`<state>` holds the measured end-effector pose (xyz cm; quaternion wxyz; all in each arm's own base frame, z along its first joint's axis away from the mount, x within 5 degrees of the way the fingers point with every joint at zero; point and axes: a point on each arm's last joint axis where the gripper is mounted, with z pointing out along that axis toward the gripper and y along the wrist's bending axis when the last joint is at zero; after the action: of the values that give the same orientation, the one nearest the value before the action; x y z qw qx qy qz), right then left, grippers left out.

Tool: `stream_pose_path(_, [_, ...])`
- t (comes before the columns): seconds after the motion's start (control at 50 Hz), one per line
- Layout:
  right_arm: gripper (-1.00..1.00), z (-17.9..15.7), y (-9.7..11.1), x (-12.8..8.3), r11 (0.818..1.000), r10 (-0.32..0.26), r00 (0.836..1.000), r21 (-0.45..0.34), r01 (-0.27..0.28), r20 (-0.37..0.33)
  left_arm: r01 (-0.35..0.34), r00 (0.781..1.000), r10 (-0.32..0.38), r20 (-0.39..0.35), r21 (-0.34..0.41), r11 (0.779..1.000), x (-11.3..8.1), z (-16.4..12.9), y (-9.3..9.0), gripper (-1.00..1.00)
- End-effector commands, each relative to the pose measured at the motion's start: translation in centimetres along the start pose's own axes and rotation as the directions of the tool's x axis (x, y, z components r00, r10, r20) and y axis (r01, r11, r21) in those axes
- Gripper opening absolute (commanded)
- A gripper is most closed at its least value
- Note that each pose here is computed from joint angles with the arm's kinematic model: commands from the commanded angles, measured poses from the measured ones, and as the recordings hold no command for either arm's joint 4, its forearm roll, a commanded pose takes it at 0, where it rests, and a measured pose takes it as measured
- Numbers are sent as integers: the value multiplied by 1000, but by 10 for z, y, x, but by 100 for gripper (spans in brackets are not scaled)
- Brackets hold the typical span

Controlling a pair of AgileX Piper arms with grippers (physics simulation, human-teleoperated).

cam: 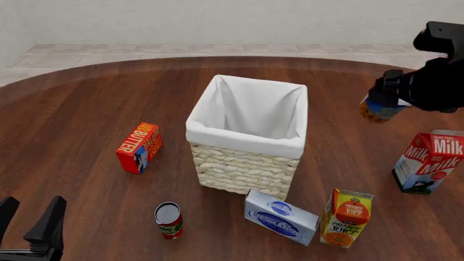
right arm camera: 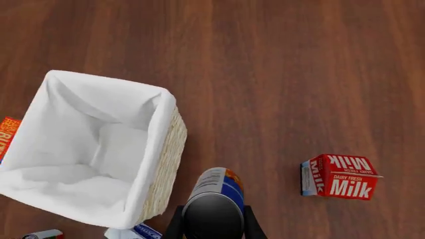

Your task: Pick up the alphabet soup and the tomato sauce, and put them in the basket.

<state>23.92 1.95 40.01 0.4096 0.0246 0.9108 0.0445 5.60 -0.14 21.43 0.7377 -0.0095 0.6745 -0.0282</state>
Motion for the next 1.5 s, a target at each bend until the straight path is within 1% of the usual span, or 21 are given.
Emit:
stream_pose_path(0.02, [-100, -20, 7, -15, 1000, -7, 999, -24, 8, 49, -1, 1000, 1, -1, 2, 1000, 0, 0, 0, 100])
stream_pose_path(0.42, [-100, -31, 30, -32, 993, -70, 994, -90, 78, 89, 1, 1000, -1, 2, 0, 1000, 0, 0, 0, 100])
stream_pose_path(0.62, [-100, -28, 42, -36, 986, -98, 990, -123, 110, 98, 5, 1000, -5, 3, -1, 1000, 0, 0, 0, 100])
stream_pose_path(0.74, [-100, -26, 47, -39, 984, -105, 989, -136, 119, 101, 5, 1000, -5, 2, -1, 1000, 0, 0, 0, 100])
stream_pose_path(0.96, [-100, -15, 59, -36, 977, -122, 988, -166, 136, 93, 9, 1000, -9, 3, -2, 1000, 0, 0, 0, 100])
stream_pose_path(1.12, [-100, -10, 67, -39, 971, -136, 986, -185, 153, 100, 11, 1000, -11, 3, -4, 1000, 0, 0, 0, 100])
stream_pose_path(1.32, [-100, -5, 84, -42, 958, -157, 981, -224, 178, 111, 17, 1000, -17, 2, -6, 1000, 0, 0, 0, 100])
stream_pose_path(1.5, [-100, 1, 89, -38, 954, -166, 981, -235, 185, 100, 21, 1000, -21, 1, -6, 1000, 0, 0, 0, 100])
